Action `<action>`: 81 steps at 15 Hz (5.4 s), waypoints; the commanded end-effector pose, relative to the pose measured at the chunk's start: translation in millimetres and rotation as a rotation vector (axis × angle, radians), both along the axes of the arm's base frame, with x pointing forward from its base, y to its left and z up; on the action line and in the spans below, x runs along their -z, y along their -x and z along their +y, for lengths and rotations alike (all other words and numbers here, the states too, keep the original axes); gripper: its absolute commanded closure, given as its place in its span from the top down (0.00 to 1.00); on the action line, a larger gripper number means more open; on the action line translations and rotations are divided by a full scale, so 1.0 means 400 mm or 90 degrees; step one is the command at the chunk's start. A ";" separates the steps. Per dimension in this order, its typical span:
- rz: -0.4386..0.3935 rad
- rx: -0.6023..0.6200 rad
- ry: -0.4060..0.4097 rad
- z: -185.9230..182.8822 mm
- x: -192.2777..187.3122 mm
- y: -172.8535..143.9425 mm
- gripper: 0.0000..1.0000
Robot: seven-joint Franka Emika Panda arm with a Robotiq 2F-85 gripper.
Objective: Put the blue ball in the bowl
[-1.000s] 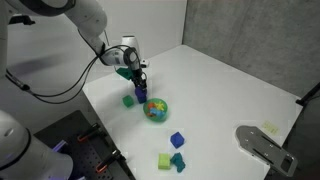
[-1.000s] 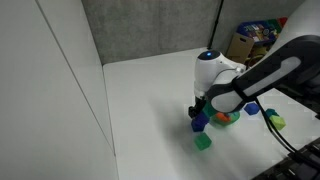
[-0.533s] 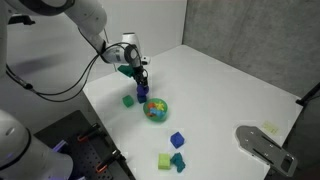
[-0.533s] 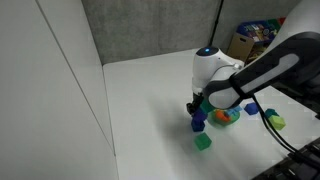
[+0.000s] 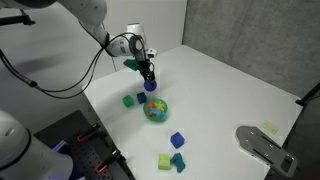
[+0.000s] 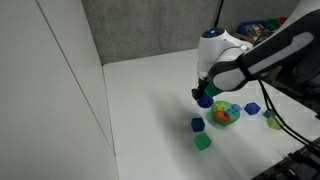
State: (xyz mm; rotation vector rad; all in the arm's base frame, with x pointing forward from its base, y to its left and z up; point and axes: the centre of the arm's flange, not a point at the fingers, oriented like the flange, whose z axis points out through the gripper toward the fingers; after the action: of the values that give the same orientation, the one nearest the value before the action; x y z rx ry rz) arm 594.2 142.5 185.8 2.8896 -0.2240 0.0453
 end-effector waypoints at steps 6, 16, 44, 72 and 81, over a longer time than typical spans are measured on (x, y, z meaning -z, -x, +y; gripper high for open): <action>0.009 0.065 0.078 -0.160 -0.002 0.002 0.47; 0.061 0.074 0.087 -0.184 0.060 0.070 0.47; 0.023 0.169 -0.076 -0.271 -0.027 0.088 1.00; 0.026 0.030 -0.083 -0.242 -0.653 0.317 1.00; -0.017 0.084 -0.152 -0.412 -0.916 0.440 1.00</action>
State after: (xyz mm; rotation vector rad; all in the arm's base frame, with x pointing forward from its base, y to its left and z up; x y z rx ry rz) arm 428.8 2.0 522.3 3.0380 -0.4146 0.0361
